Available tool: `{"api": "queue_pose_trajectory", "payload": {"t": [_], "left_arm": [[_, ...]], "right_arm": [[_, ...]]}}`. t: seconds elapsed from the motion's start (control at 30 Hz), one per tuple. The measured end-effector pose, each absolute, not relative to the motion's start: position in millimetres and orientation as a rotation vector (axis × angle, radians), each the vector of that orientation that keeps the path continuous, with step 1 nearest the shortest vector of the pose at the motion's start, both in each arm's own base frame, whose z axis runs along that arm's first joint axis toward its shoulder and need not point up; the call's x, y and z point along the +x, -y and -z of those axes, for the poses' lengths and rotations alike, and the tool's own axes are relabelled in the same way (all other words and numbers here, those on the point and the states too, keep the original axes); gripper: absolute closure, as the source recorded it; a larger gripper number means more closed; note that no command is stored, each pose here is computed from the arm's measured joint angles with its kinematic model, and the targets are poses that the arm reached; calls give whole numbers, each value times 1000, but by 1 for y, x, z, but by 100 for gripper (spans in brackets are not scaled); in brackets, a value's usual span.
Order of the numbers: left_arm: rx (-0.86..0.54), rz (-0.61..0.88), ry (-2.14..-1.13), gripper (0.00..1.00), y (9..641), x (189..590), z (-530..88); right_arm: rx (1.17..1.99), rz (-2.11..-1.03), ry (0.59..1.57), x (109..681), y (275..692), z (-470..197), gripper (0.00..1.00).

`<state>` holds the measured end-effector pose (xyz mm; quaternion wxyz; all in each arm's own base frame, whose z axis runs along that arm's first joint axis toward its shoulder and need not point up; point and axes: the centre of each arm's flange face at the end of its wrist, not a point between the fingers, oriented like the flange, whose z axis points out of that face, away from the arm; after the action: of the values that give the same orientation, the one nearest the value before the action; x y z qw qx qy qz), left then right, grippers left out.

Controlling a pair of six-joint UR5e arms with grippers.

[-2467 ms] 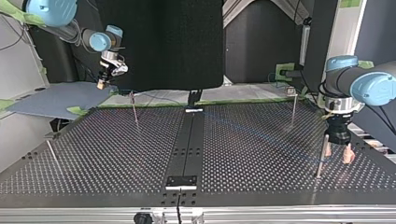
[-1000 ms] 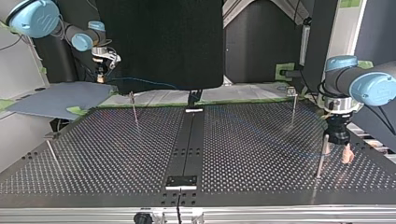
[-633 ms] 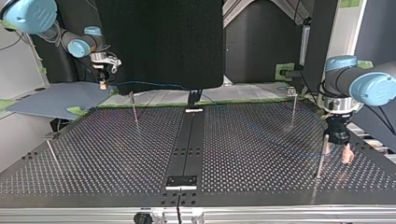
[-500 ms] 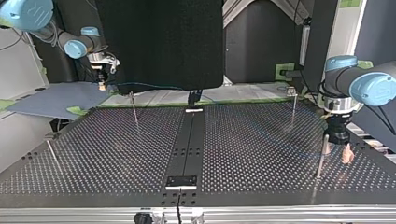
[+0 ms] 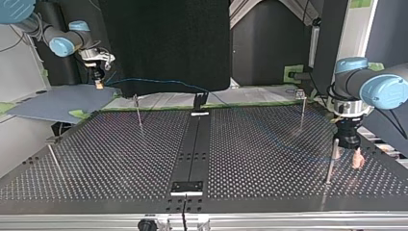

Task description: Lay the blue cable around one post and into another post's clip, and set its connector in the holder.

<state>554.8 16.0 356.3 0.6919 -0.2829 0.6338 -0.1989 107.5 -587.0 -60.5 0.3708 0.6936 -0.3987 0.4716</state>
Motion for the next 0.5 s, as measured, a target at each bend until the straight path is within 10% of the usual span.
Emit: {"api": "queue_pose_trajectory", "payload": {"t": [0.5], "left_arm": [[-629,451,-1423,0,-11,554,-356]], "right_arm": [[1714,-1421,930,116,603,28,100]]}}
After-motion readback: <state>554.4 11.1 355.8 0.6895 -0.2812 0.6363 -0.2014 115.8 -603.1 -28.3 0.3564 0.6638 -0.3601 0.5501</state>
